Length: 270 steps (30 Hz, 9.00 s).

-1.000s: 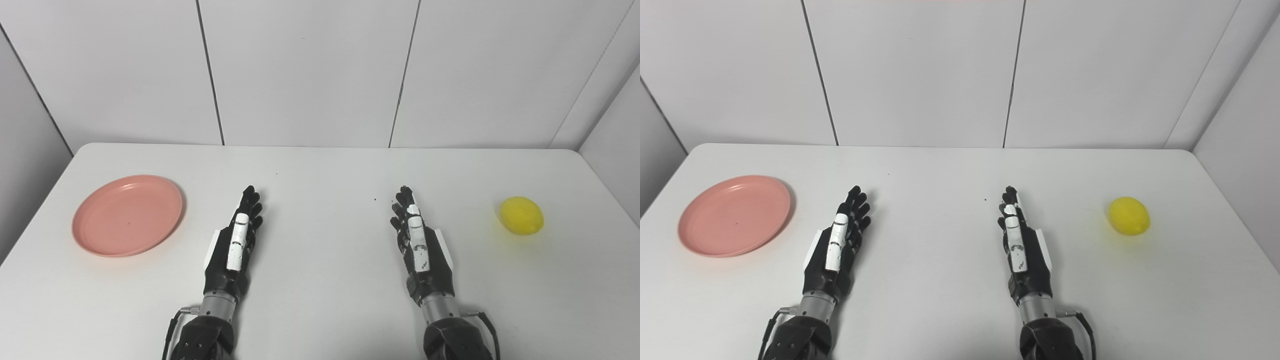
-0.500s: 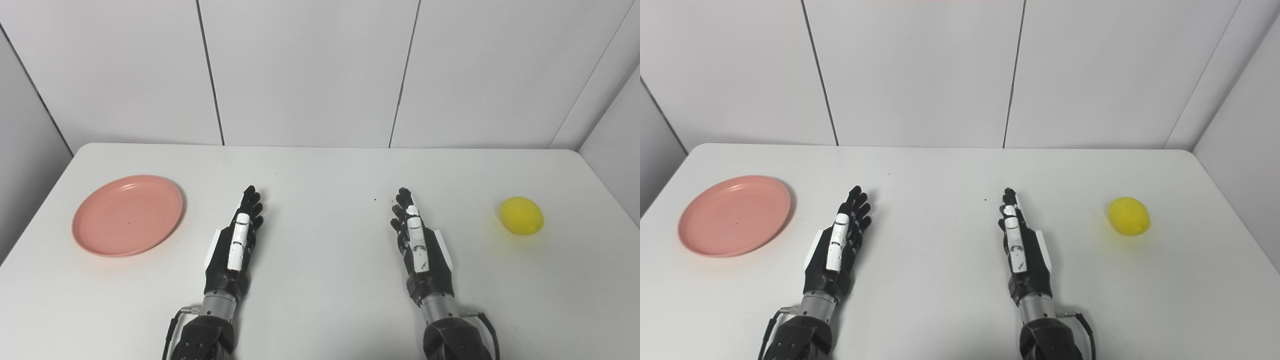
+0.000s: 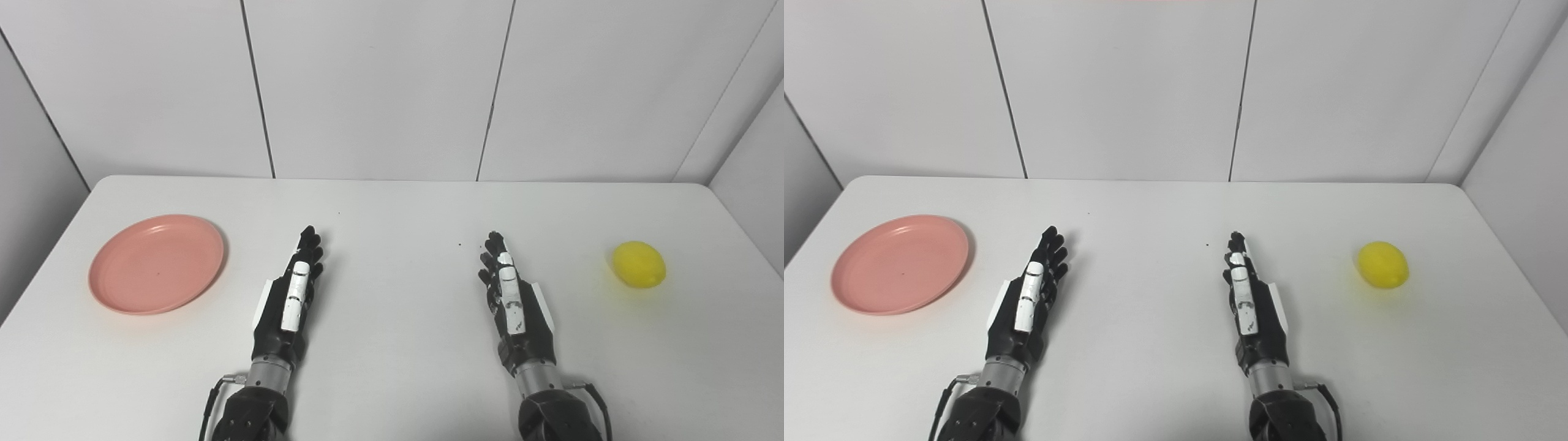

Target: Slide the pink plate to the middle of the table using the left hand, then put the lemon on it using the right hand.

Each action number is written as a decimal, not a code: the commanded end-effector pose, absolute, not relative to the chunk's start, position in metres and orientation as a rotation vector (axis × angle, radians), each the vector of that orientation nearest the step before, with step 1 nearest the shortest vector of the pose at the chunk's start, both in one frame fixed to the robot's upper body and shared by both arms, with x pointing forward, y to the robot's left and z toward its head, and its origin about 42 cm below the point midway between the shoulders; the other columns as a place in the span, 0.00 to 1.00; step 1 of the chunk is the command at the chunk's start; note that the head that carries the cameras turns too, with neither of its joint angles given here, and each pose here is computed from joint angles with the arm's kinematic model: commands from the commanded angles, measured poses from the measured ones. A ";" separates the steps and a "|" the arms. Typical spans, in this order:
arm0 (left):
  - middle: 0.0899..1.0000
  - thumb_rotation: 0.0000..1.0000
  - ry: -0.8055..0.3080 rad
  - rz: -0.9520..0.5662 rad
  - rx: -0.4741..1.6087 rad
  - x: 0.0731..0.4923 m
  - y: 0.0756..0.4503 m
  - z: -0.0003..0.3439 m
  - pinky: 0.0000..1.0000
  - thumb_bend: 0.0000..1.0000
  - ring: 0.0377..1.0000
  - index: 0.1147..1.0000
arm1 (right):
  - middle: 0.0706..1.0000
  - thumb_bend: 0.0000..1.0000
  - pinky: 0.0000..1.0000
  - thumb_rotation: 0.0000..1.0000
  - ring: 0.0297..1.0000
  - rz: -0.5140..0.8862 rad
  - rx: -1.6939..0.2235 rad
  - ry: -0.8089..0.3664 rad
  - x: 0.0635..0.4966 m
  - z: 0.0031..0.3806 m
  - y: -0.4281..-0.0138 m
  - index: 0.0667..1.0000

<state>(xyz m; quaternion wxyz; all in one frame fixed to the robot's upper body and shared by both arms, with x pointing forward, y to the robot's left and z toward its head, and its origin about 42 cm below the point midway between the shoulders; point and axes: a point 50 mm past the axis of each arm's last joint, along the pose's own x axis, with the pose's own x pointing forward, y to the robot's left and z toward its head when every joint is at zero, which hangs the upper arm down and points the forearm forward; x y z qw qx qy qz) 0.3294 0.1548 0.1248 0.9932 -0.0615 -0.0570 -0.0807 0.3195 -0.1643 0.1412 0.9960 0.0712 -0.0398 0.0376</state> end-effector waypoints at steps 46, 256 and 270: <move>0.86 1.00 -0.335 -0.049 -0.063 0.338 0.134 0.143 0.87 0.70 0.85 0.85 | 1.00 0.69 1.00 1.00 1.00 0.163 0.132 -0.185 0.314 0.142 -0.197 1.00; 0.93 1.00 -0.033 -0.134 -0.067 0.415 0.267 0.151 0.95 0.75 0.93 0.93 | 1.00 0.69 1.00 1.00 1.00 0.136 0.120 -0.302 0.296 0.176 -0.212 1.00; 0.93 1.00 -0.018 -0.212 -0.095 0.411 0.242 0.150 0.95 0.72 0.94 0.92 | 1.00 0.65 1.00 1.00 1.00 0.135 0.142 -0.316 0.300 0.172 -0.203 1.00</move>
